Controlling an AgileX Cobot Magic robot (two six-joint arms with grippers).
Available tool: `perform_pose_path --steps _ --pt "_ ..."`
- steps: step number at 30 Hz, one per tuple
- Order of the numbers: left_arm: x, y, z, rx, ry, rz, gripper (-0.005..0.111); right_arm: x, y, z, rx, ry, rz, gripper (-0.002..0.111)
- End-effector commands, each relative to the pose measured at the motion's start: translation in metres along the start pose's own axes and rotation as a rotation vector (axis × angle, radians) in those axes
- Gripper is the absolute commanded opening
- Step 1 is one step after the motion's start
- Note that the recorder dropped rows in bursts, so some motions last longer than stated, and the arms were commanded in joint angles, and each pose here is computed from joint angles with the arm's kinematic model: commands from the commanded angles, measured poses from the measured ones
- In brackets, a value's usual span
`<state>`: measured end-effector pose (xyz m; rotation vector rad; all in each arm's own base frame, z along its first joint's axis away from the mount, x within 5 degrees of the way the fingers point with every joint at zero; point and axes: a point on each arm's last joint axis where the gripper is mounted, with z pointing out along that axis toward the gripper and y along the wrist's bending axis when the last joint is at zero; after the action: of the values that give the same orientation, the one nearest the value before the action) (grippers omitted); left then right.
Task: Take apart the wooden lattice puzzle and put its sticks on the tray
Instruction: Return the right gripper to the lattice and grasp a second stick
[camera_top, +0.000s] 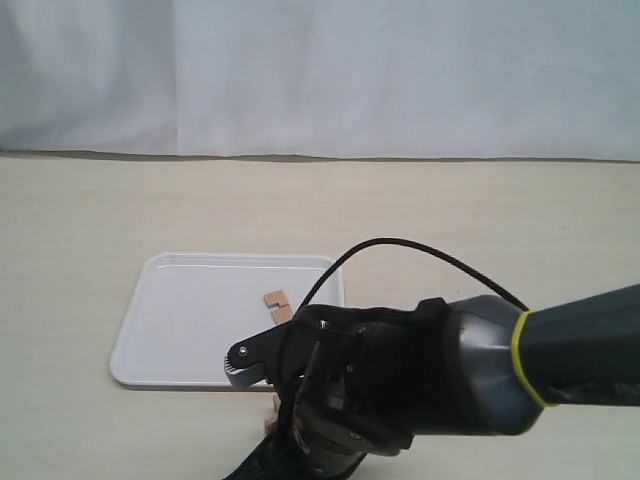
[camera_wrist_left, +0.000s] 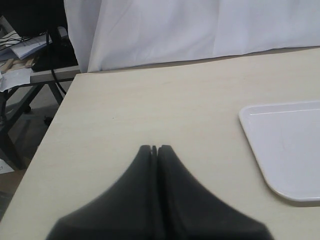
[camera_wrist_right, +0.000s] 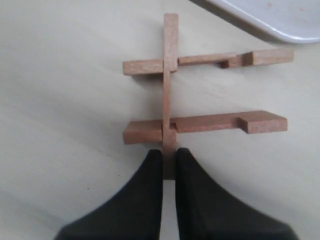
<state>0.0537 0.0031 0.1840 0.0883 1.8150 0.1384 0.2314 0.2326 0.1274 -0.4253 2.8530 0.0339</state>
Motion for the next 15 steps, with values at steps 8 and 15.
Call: perform_pose_path --steps 8,15 --pt "0.000 0.000 0.000 0.000 -0.009 -0.008 0.000 -0.005 -0.007 -0.050 -0.024 -0.086 0.016 0.005" --pt "0.000 0.000 0.000 0.000 -0.009 -0.008 0.000 -0.007 -0.010 -0.077 -0.066 -0.158 0.027 0.005"
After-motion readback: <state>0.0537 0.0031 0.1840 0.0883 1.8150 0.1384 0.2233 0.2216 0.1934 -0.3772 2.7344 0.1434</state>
